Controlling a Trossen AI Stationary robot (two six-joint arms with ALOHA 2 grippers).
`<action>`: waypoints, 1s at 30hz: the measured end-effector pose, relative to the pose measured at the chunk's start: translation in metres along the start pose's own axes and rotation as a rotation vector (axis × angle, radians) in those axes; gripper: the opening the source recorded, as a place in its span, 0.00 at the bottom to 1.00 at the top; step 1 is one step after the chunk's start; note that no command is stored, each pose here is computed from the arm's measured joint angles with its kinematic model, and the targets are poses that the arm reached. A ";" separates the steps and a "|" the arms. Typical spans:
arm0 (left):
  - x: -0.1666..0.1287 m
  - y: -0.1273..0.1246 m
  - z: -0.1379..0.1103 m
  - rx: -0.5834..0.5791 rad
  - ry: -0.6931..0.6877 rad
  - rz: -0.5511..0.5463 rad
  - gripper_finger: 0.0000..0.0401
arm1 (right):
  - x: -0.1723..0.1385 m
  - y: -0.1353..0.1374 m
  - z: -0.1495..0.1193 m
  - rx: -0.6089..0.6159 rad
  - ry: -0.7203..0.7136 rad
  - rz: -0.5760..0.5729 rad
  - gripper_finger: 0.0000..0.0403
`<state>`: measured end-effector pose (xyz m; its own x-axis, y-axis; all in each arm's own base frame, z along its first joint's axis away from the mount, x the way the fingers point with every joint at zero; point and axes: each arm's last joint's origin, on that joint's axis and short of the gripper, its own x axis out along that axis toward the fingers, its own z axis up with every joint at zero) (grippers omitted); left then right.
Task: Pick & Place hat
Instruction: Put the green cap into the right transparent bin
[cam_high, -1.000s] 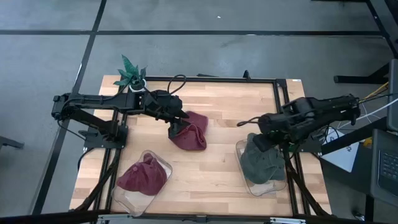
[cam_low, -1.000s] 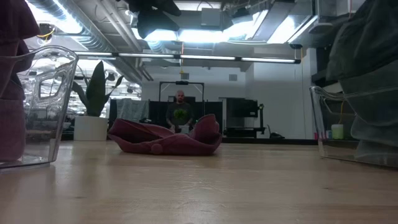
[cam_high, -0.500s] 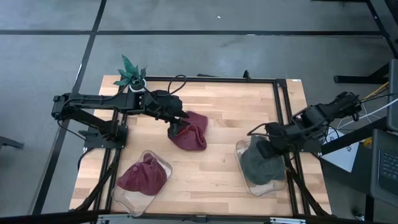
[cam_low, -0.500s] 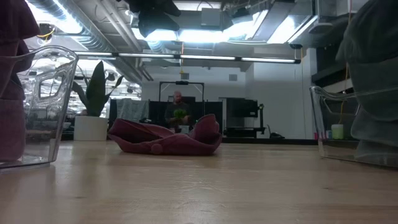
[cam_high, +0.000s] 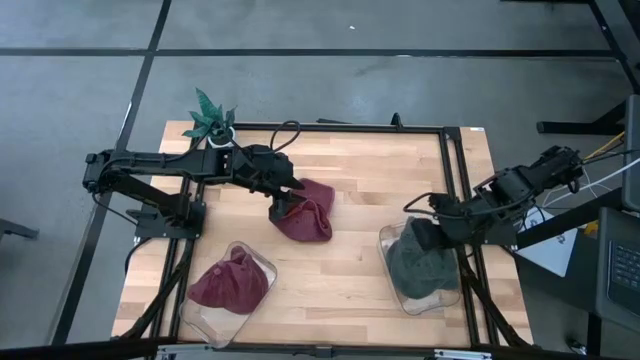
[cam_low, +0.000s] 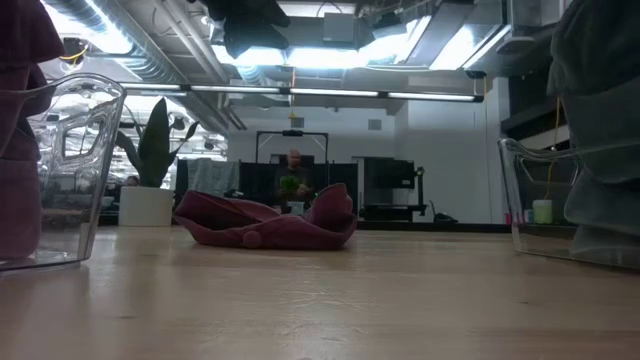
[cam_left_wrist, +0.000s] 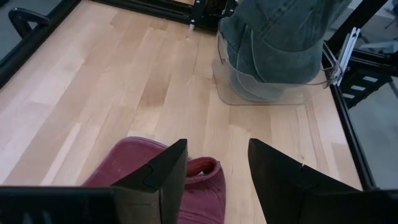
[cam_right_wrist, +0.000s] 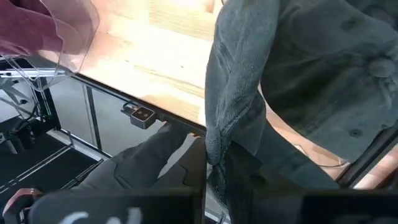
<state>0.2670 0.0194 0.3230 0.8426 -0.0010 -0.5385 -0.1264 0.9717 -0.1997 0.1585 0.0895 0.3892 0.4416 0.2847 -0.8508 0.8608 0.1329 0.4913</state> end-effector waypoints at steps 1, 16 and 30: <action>0.000 0.000 0.000 0.000 0.000 0.000 0.41 | -0.001 -0.001 0.000 0.004 -0.004 0.004 0.08; 0.000 0.000 -0.001 0.000 0.007 0.002 0.41 | -0.003 0.000 -0.006 0.019 -0.120 -0.101 0.08; 0.000 0.000 -0.001 0.000 0.006 0.002 0.41 | 0.041 0.003 -0.054 0.133 -0.113 -0.233 0.08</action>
<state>0.2666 0.0195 0.3224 0.8391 -0.0007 -0.5439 -0.1281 0.9716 -0.1989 0.1655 0.1532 0.3661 0.2466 0.1526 -0.9570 0.9648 0.0548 0.2573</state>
